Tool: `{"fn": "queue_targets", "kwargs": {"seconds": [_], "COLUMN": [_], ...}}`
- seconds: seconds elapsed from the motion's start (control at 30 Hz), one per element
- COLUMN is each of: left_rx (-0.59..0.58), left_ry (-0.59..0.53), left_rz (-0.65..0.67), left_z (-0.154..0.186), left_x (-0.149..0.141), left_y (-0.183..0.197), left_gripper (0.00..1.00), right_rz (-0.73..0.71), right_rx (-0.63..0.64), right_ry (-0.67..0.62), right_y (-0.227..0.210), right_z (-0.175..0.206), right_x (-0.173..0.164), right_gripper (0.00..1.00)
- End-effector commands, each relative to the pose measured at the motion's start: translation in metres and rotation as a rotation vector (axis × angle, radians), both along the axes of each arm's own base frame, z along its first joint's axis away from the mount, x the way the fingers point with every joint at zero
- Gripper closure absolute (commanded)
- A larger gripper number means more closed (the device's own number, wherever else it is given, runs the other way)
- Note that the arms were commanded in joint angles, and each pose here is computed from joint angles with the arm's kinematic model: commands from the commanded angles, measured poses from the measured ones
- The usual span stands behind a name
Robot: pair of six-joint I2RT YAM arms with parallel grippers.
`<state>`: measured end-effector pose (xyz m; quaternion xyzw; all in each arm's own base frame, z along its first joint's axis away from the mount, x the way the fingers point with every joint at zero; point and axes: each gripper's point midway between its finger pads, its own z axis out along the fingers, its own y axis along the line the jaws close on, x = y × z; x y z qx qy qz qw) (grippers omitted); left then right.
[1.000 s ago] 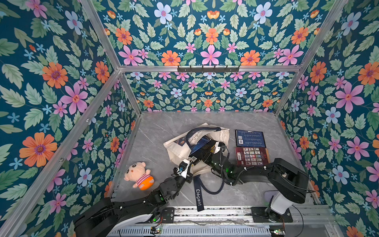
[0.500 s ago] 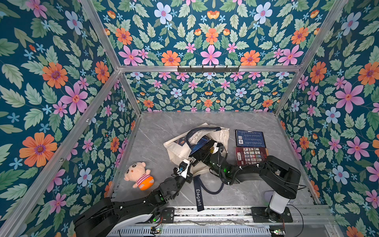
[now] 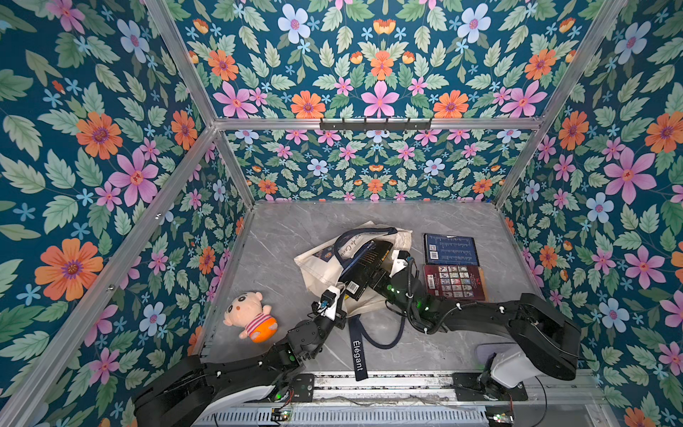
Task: Take out the books from the canvas bag
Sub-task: Pick up the book from the canvas bag, then place the book on the book.
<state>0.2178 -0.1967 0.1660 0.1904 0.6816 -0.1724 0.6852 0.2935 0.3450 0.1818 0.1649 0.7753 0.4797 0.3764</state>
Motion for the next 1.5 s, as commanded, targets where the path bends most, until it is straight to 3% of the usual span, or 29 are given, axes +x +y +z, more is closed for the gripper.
{"fn": "queue_targets", "kwargs": {"seconds": [0.0, 0.67, 1.13, 1.3, 1.47], "left_rx": [-0.048, -0.056, -0.051, -0.041, -0.038], "left_ry": [-0.014, 0.003, 0.006, 0.011, 0.012], "left_rz": [0.031, 0.076, 0.138, 0.148, 0.147], "left_z": [0.008, 0.004, 0.003, 0.001, 0.000], "left_x": [0.002, 0.007, 0.011, 0.013, 0.013], "left_y": [0.005, 0.010, 0.020, 0.020, 0.020], "left_gripper": [1.00, 1.00, 1.00, 1.00, 1.00], "right_rz": [0.064, 0.108, 0.225, 0.112, -0.161], "right_rx": [-0.031, -0.178, -0.101, -0.096, -0.136], "right_ry": [-0.043, -0.254, -0.505, -0.541, -0.477], "right_y": [0.002, -0.039, -0.057, -0.090, -0.144], "right_z": [0.013, 0.069, 0.133, 0.152, 0.144], "right_x": [-0.009, -0.035, -0.075, -0.077, -0.059], "right_gripper": [1.00, 1.00, 1.00, 1.00, 1.00]}}
